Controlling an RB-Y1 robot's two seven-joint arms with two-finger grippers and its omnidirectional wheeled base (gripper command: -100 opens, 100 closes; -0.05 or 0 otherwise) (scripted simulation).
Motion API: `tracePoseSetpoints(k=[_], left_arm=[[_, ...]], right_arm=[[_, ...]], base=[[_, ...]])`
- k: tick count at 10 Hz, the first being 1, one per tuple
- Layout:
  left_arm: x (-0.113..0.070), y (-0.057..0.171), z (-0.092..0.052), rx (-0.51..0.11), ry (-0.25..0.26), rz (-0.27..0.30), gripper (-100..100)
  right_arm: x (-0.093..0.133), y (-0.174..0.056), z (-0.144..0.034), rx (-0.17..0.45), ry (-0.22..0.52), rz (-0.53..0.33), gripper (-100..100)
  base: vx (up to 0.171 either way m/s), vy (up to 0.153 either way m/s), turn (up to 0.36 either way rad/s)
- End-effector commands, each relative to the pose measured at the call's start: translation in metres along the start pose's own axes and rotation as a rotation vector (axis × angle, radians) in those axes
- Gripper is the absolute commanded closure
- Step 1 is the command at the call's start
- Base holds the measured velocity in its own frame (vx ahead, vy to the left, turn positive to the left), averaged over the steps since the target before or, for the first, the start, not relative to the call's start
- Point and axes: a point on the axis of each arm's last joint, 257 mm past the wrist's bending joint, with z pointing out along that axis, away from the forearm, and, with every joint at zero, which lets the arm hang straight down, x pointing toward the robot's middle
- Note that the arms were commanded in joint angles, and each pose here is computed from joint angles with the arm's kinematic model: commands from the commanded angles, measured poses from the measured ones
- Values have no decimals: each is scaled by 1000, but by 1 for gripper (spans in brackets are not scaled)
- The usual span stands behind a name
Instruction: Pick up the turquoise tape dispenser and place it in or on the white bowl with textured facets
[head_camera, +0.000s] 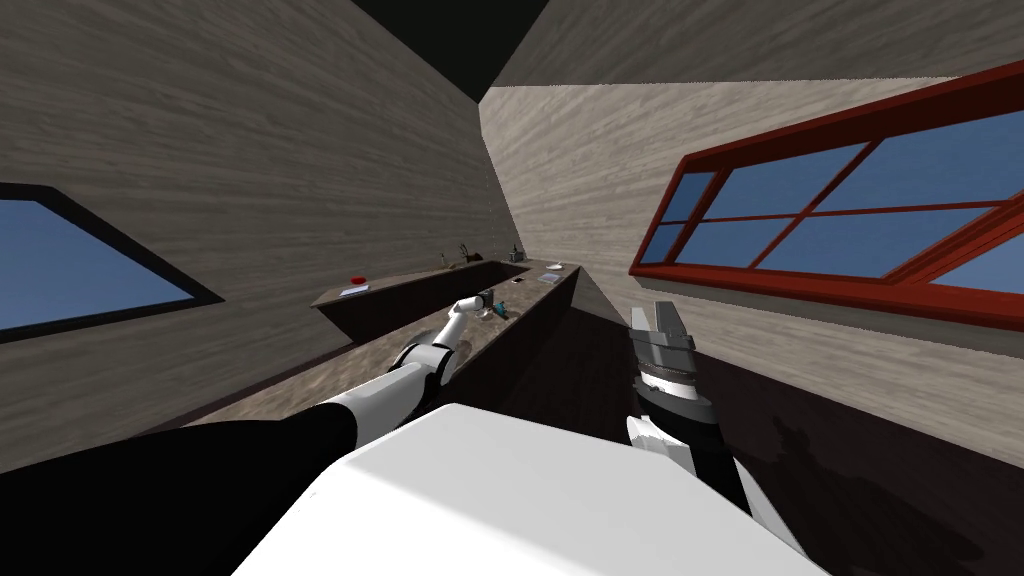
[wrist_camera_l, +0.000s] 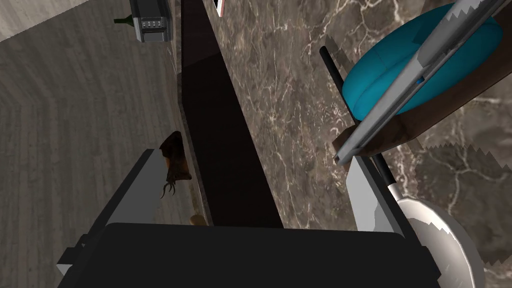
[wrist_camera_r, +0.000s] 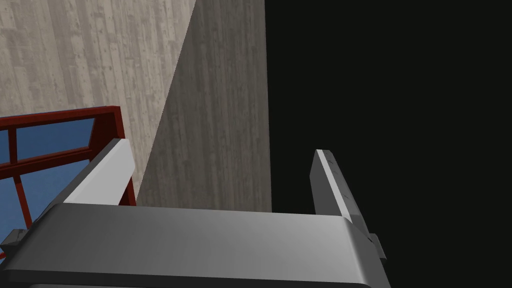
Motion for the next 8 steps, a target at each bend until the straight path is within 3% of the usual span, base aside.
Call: tracePoseSetpoints(k=[1, 4, 8], left_arm=[[1, 4, 3, -52, 15, 0, -100], [-4, 33, 8, -150, 20, -19, -100], [-4, 45, 7, -245, 45, -29, -100]], right_arm=[[0, 0, 0, 0, 0, 0, 0], [0, 0, 0, 0, 0, 0, 0], [0, 0, 0, 0, 0, 0, 0]], base=[[16, 29, -104], [20, 29, -64], [12, 19, -55]])
